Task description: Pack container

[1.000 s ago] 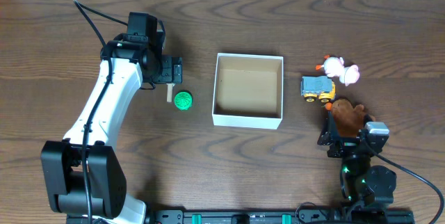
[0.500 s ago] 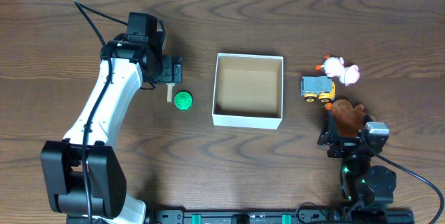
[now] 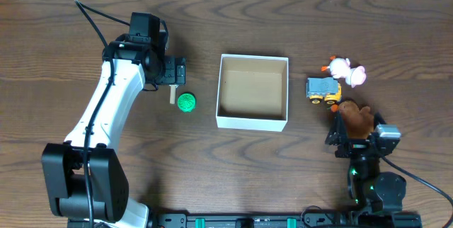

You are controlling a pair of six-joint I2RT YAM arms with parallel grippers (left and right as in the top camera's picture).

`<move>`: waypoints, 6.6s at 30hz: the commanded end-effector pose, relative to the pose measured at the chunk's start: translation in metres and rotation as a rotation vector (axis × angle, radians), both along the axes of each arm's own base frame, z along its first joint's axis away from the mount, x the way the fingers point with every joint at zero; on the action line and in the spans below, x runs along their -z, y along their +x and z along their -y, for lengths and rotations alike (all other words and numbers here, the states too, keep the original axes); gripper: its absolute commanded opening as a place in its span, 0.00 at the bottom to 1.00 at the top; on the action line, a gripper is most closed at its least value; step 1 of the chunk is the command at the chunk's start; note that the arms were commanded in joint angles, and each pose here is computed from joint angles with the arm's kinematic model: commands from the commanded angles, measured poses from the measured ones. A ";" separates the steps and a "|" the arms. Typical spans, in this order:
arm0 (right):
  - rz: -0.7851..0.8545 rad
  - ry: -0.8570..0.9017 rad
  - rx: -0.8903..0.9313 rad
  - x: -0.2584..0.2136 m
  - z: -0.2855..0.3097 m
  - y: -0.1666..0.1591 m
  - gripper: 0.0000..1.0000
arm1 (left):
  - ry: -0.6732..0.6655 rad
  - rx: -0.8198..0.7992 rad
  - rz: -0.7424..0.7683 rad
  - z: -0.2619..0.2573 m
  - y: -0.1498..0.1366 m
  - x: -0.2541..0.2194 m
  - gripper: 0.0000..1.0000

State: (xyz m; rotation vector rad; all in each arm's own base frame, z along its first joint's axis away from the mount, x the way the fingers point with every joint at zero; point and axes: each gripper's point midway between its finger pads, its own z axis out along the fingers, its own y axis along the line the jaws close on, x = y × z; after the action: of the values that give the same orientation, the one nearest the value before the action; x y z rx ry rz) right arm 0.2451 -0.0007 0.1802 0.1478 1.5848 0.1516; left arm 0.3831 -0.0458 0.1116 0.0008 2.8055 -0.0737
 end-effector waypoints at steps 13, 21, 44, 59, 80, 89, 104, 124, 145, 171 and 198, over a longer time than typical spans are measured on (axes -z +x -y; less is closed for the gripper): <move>-0.237 -0.102 -0.047 -0.081 -0.003 0.069 0.99 | 0.001 0.008 0.015 -0.001 0.006 -0.005 0.98; -0.540 -0.313 -0.496 -0.090 -0.056 0.148 0.99 | 0.001 0.008 0.015 -0.001 0.006 -0.005 0.98; -0.956 -0.572 -1.027 0.013 -0.068 0.100 0.99 | 0.001 0.008 0.015 -0.001 0.006 -0.005 0.98; -0.921 -0.957 -0.874 0.022 -0.023 0.144 0.99 | 0.001 0.008 0.015 -0.001 0.006 -0.005 0.98; -1.175 -0.837 -1.088 0.118 -0.025 0.125 0.99 | 0.001 0.008 0.015 -0.001 0.006 -0.005 0.98; -1.215 -0.769 -1.149 0.149 -0.032 0.122 0.99 | 0.001 0.008 0.015 -0.001 0.006 -0.005 0.98; -1.220 -0.765 -1.131 0.154 -0.031 0.127 0.46 | 0.001 0.008 0.015 -0.001 0.006 -0.005 0.98; -1.026 -0.882 -0.912 0.033 -0.037 0.185 0.24 | 0.001 0.008 0.015 -0.001 0.006 -0.005 0.98; -0.699 -1.116 -1.086 -0.051 -0.235 0.137 0.27 | 0.001 0.008 0.015 -0.001 0.006 -0.005 0.98; -0.941 -1.061 -1.247 0.049 -0.246 0.083 0.31 | 0.001 0.008 0.015 -0.001 0.006 -0.005 0.98; -0.982 -1.106 -1.282 0.097 -0.227 0.077 0.30 | 0.001 0.008 0.015 -0.001 0.006 -0.005 0.98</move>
State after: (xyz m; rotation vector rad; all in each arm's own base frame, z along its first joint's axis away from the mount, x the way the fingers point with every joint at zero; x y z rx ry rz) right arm 0.3211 0.2309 0.0890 -1.9203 2.2385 0.1618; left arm 0.3840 -0.0462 0.1125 0.0016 2.8019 -0.0783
